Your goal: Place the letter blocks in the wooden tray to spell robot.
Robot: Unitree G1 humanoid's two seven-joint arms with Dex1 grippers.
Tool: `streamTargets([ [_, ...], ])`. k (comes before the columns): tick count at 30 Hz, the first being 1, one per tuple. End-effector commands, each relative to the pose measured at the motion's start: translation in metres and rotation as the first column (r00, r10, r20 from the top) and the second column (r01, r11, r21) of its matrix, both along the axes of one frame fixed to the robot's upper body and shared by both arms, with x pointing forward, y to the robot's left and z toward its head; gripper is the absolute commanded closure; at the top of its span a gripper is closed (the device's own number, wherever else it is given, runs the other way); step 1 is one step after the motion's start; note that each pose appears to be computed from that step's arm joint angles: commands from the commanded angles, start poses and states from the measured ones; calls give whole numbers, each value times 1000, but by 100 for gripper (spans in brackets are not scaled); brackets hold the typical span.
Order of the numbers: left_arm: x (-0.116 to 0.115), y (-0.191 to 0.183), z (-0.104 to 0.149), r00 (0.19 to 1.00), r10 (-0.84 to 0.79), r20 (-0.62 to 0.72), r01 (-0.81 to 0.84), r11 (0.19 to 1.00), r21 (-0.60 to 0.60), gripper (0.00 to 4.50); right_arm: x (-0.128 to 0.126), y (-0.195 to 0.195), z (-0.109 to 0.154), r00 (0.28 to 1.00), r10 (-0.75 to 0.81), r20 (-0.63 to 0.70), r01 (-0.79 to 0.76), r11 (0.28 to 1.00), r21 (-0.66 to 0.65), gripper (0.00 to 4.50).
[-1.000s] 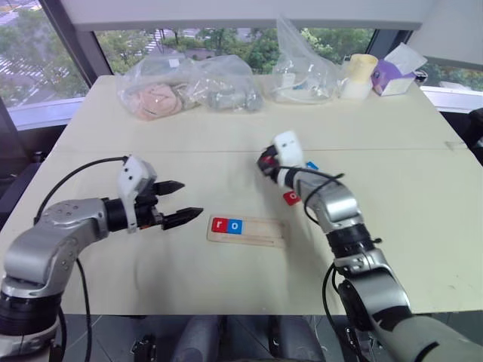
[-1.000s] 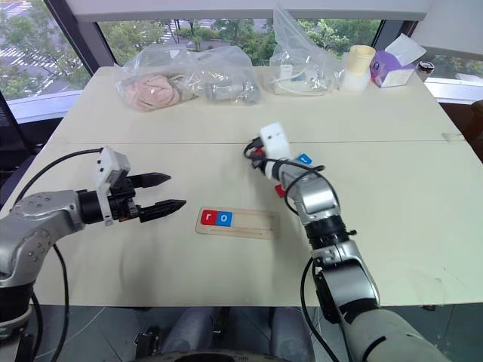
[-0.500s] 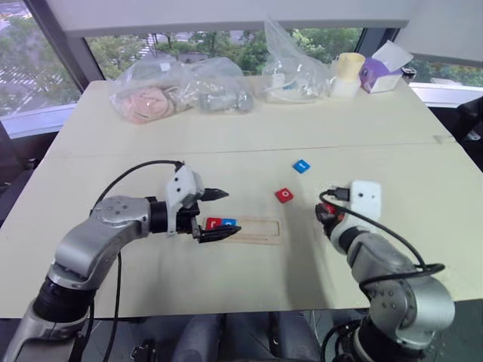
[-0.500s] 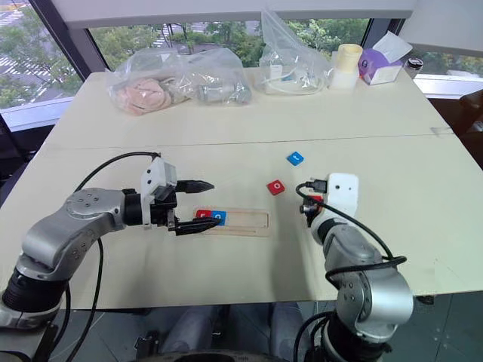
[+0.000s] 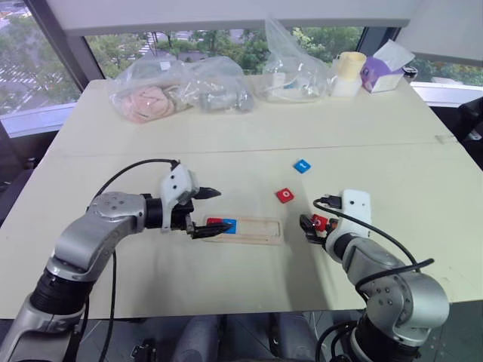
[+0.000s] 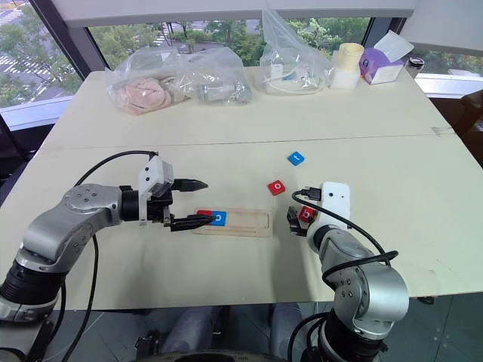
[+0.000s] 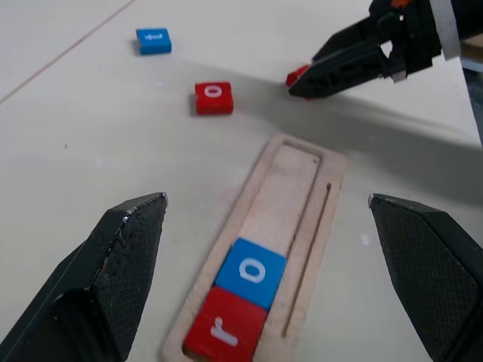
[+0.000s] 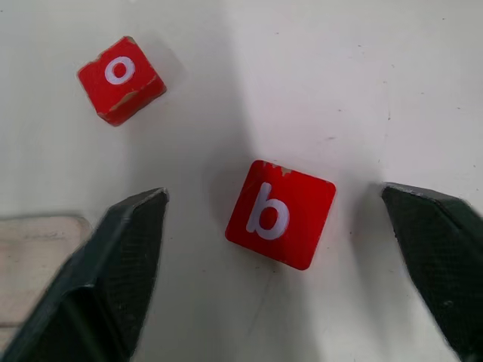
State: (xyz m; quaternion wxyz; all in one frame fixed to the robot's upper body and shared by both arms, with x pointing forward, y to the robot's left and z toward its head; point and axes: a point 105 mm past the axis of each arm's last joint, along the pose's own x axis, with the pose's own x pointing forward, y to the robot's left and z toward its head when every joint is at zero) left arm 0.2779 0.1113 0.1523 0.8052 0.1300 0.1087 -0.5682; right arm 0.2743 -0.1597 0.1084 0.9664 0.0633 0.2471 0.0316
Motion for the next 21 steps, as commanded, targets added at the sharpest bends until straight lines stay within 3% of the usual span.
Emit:
streamTargets([
  [1,-6,10,22,998,-54,39,54,999,0,0,12,0,56,914,297,276,-292,954,-61,6],
  [3,-13,12,27,993,-116,14,116,993,24,0,0,-3,60,808,517,284,-508,855,-111,6],
  [5,-20,14,29,984,-180,-3,180,981,68,0,-15,-17,50,690,702,175,-682,712,-168,6],
  [11,-31,18,26,974,-225,-36,227,966,119,0,-8,-51,13,568,823,-11,-796,546,-263,6],
  [21,-37,35,15,988,-141,-64,150,975,166,0,20,-59,-12,529,848,-40,-809,489,-326,6],
])
